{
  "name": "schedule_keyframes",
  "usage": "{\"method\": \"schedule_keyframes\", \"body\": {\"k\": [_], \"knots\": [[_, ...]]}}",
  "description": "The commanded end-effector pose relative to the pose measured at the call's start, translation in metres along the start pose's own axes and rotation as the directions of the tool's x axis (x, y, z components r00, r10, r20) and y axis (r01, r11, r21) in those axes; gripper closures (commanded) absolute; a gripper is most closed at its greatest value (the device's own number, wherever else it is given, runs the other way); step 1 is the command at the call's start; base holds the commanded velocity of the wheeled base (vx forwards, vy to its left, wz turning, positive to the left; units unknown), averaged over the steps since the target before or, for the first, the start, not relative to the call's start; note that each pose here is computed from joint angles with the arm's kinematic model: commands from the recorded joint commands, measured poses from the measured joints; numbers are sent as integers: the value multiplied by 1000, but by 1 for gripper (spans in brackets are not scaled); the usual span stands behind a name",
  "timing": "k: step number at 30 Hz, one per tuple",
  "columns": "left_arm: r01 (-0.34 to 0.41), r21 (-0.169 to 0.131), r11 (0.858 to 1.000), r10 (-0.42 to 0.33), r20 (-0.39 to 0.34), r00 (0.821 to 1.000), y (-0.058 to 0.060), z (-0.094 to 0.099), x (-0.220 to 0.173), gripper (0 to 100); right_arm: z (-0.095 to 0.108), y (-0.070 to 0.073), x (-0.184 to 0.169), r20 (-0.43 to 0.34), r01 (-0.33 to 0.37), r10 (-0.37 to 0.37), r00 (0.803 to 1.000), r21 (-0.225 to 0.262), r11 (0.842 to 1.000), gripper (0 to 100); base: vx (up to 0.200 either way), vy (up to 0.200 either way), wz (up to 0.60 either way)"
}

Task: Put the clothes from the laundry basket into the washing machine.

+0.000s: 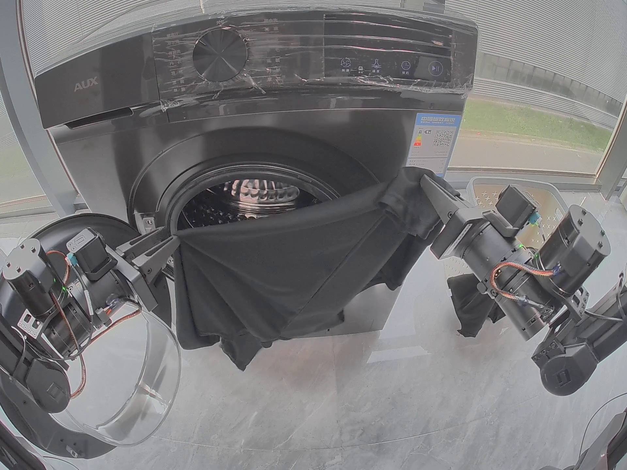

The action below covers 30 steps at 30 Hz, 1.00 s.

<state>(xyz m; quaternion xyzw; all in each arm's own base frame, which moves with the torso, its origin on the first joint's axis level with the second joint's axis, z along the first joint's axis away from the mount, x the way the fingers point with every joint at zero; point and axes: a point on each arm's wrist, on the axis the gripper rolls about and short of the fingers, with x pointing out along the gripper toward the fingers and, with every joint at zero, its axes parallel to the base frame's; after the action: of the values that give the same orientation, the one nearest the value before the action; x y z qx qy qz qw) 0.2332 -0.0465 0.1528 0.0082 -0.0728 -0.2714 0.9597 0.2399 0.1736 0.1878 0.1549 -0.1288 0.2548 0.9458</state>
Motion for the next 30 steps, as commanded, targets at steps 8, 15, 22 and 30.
{"method": "schedule_keyframes", "body": {"k": [8,15,22,30], "knots": [[-4,-9,1000,4,-22,1000,2,-8,4,0,0,10,-2,-2,-32,32,999,10,999,100,0,0,0],[2,-15,1000,-3,-43,999,0,-12,2,0,1,13,-3,0,-43,43,999,15,999,100,0,0,0],[28,-18,999,-30,-83,996,-7,-21,0,0,1,13,-4,-3,-42,42,999,14,999,100,0,0,0],[50,-12,999,-51,-118,992,-12,-29,2,0,-2,17,-5,-12,-53,54,998,18,998,100,0,0,0]]}}
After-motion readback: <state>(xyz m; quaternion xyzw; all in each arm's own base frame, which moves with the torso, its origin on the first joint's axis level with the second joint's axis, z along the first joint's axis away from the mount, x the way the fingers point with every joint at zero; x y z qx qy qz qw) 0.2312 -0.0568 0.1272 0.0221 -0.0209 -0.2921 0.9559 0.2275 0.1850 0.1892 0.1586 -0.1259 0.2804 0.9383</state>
